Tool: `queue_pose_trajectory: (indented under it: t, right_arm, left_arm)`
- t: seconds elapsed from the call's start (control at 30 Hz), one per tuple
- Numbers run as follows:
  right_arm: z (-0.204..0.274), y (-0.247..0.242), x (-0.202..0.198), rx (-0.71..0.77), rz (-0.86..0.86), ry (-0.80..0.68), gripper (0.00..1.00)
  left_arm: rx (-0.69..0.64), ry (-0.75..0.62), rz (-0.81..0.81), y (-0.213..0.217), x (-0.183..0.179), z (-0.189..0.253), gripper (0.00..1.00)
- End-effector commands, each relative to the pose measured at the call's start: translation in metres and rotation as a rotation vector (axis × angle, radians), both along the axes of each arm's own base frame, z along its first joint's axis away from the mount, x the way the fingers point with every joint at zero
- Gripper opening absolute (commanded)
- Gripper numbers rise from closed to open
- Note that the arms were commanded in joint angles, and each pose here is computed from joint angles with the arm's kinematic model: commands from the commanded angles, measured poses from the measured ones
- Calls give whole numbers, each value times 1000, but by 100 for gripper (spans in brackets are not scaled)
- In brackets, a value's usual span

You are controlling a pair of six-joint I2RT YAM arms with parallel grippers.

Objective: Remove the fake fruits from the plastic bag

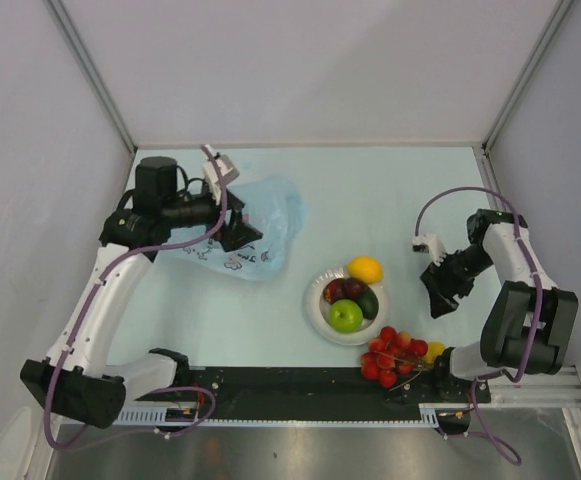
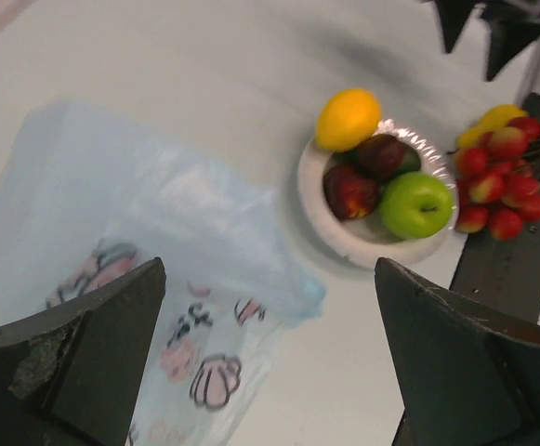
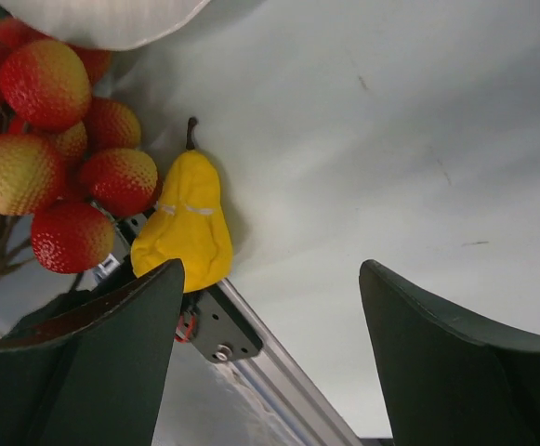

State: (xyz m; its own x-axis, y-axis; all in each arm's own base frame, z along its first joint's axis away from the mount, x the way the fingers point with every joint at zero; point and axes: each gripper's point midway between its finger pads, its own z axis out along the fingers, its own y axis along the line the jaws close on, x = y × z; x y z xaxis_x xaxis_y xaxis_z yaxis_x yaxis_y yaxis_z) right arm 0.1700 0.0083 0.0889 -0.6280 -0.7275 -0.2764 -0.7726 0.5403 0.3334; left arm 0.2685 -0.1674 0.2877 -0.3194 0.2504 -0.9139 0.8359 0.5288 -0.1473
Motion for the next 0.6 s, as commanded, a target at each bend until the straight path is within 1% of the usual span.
queue_pose_trajectory:
  t: [0.0, 0.03, 0.07, 0.1, 0.13, 0.17, 0.2, 0.23, 0.27, 0.3, 0.33, 0.37, 0.4, 0.43, 0.47, 0.5, 0.57]
  right_arm:
    - [29, 2, 3, 121, -187, 61, 81]
    - [32, 0, 11, 136, -223, 52, 83]
    - [39, -2, 20, 180, -300, 35, 86]
    - [48, -6, 33, 202, -340, -6, 87]
    - [54, -7, 42, 232, -387, -20, 87]
    - [65, -5, 54, 306, -445, -65, 91]
    - [78, -17, 66, 340, -542, -103, 99]
    - [87, -22, 73, 376, -599, -130, 100]
    - [101, -24, 86, 432, -639, -202, 100]
    - [111, -36, 90, 460, -748, -214, 100]
    - [120, -41, 95, 477, -776, -255, 100]
    - [134, -43, 99, 499, -786, -326, 100]
    - [141, -47, 99, 501, -801, -363, 100]
    - [146, -51, 98, 502, -839, -378, 99]
    - [151, -54, 101, 495, -840, -417, 99]
    - [158, -54, 98, 486, -846, -452, 100]
    - [165, -58, 98, 479, -858, -499, 100]
  left_arm:
    - [10, -228, -185, -51, -15, 74, 100]
    - [6, -273, -270, -74, -33, 95, 100]
    - [23, -284, -323, -89, -35, 94, 100]
    - [27, -289, -370, -103, -42, 95, 100]
    - [20, -298, -463, -128, -65, 98, 100]
    - [35, -270, -517, -146, -70, 84, 99]
    - [38, -261, -567, -160, -81, 77, 99]
    - [34, -257, -647, -182, -103, 66, 98]
    - [40, -247, -691, -194, -113, 55, 97]
    - [56, -226, -731, -208, -120, 39, 96]
    - [58, -224, -793, -226, -140, 22, 95]
    - [82, -214, -785, -235, -142, 10, 93]
    - [113, -181, -798, -249, -147, -12, 92]
    - [113, -190, -830, -265, -164, -16, 91]
    - [132, -178, -825, -273, -169, -24, 90]
    - [134, -176, -865, -284, -188, -29, 90]
    - [114, -183, -858, -305, -196, -38, 90]
